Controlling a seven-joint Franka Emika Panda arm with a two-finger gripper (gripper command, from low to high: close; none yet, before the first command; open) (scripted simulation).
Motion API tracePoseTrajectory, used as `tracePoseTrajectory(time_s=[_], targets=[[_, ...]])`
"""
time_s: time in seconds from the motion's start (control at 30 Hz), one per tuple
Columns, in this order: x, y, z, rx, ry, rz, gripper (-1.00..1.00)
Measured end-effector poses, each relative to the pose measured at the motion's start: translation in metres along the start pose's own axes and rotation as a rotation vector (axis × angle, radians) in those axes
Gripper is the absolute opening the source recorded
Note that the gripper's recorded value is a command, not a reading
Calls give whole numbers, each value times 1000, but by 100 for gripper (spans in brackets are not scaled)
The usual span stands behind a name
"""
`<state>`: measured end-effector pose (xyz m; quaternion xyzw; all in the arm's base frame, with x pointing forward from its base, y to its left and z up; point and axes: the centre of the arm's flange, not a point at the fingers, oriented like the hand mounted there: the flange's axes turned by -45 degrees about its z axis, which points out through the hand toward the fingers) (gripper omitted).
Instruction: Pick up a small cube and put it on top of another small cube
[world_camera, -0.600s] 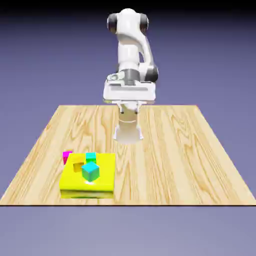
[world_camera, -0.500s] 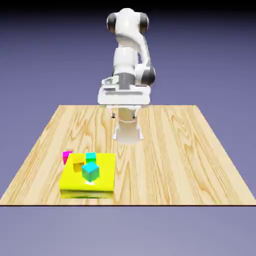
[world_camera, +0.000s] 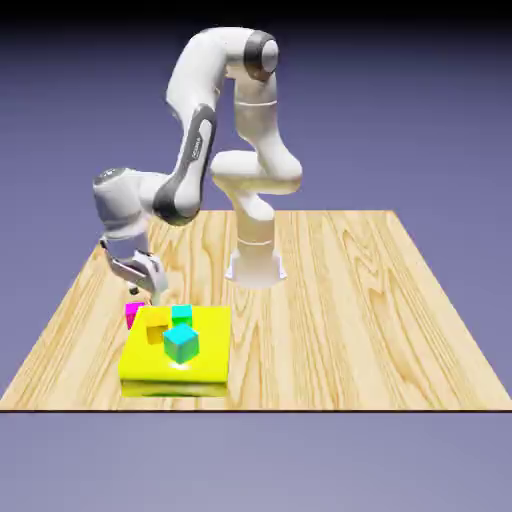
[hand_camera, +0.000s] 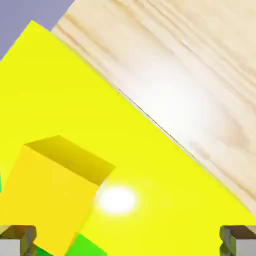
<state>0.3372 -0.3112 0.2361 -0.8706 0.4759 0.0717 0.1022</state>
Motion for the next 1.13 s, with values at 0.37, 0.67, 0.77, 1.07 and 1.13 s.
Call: tracePoseTrajectory(time_s=[0.37, 0.67, 0.77, 1.07, 1.13], targets=[[20, 115, 97, 13, -233, 348, 0], [37, 49, 10, 6, -241, 297, -100], [36, -37, -33, -18, -247, 232, -100], [10, -112, -8, -53, -244, 175, 100], [13, -114, -26, -52, -245, 174, 100]])
